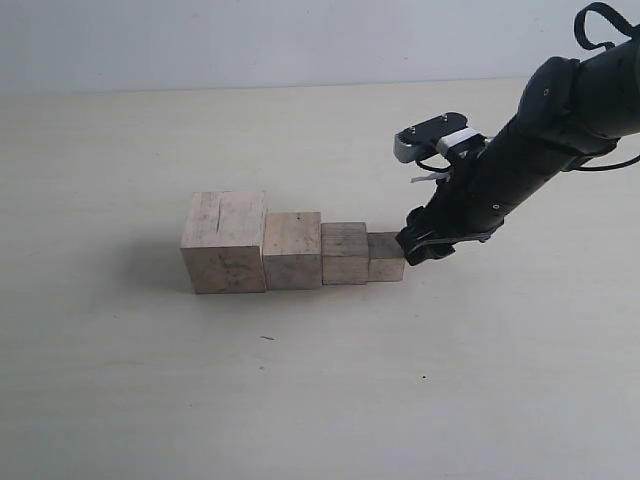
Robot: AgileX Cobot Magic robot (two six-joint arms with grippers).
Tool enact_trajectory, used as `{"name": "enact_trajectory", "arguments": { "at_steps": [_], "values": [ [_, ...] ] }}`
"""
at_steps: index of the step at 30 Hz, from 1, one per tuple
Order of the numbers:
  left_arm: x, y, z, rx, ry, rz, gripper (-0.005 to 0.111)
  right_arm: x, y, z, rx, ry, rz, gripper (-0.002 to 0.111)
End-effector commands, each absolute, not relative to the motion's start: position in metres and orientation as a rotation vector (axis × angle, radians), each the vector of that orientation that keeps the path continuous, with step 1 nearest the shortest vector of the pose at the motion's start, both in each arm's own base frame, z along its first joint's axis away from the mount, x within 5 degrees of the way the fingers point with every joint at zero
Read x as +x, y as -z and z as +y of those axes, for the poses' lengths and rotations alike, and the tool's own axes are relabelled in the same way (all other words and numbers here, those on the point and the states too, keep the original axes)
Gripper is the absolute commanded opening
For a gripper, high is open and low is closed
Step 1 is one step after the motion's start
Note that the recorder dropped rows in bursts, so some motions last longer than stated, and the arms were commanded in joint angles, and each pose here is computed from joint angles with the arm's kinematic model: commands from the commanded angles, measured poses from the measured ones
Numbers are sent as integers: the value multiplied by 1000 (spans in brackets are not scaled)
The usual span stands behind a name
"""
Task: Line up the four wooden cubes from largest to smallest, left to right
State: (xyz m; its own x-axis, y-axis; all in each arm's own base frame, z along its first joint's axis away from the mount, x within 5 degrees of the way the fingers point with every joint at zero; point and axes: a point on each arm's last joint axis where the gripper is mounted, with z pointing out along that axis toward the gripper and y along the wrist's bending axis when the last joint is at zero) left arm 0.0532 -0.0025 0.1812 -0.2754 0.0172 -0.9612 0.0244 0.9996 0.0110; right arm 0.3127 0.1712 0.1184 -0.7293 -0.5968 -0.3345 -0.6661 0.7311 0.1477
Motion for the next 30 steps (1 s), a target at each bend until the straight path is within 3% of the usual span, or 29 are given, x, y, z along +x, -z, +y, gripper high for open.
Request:
{"name": "enact_trajectory", "arguments": {
  "at_steps": [1,10,20,22,23,24,25,30],
  "values": [
    [53,-181,-2,29,2,1838,0,312,-119,173,-948,-413,2675,59],
    [53,-181,-2,29,2,1838,0,313,-120,170,-1040,-343,2643,59],
    [53,-181,-2,29,2,1838,0,310,-176,155,-977,-155,2557,56],
    [53,-181,-2,29,2,1838,0,302,-199,152,-803,-206,2599,42],
    [53,-181,-2,29,2,1838,0,296,-213,149,-754,-225,2607,25],
    [53,-181,-2,29,2,1838,0,293,-219,148,-743,-232,2605,17],
    [53,-181,-2,29,2,1838,0,285,-231,147,-715,-274,2613,0],
    [53,-181,-2,29,2,1838,0,254,-277,139,-518,-453,2438,0]
  ]
}}
